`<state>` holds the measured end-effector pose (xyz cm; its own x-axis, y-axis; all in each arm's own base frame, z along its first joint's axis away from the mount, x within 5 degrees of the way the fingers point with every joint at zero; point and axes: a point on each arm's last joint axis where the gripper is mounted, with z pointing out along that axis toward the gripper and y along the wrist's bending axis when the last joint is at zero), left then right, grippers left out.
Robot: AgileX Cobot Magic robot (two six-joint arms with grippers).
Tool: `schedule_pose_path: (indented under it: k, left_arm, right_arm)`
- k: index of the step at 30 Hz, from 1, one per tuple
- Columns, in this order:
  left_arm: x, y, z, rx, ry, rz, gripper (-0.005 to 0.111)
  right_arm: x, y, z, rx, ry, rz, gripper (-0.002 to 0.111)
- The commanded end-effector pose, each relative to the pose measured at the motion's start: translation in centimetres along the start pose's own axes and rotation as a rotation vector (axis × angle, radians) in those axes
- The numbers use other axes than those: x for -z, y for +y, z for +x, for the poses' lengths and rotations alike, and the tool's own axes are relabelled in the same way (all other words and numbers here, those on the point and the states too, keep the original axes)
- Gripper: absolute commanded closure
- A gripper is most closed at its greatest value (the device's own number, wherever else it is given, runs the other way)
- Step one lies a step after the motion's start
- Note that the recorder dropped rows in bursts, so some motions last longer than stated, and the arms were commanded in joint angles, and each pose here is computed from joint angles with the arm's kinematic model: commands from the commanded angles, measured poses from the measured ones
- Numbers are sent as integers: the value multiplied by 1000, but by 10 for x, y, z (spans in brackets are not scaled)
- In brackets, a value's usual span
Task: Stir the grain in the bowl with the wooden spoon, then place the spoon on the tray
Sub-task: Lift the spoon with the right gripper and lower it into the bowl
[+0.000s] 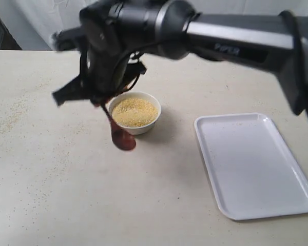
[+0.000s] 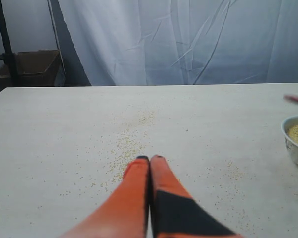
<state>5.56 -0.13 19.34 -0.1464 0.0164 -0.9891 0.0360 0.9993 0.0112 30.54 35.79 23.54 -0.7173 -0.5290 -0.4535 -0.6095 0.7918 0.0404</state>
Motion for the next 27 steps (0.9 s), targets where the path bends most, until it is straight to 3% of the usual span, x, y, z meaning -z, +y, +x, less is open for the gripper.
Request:
schedule_pose_path:
  k: [1,6,11,16,21,27]
  left_arm:
    - [0,0,1,5,-4,0,107]
    - [0,0,1,5,-4,0,107]
    - [0,0,1,5,-4,0,107]
    - [0,0,1,5,-4,0,107]
    - [0,0,1,5,-4,0,107]
    - [0,0,1,5,-4,0,107]
  right_arm:
    - [9,-78,-23,-362,-126,78,108]
    - [-14,-137,-26,-727,-206,94,108]
    - [-44,-154,-25,-965,-278,111,108]
    - [-61,-155,-16,-1049,-230,137,108]
    - [-62,-138,-17,-1053,-223,125,108]
    - [-67,-136,-13,-1057,-195,151,108]
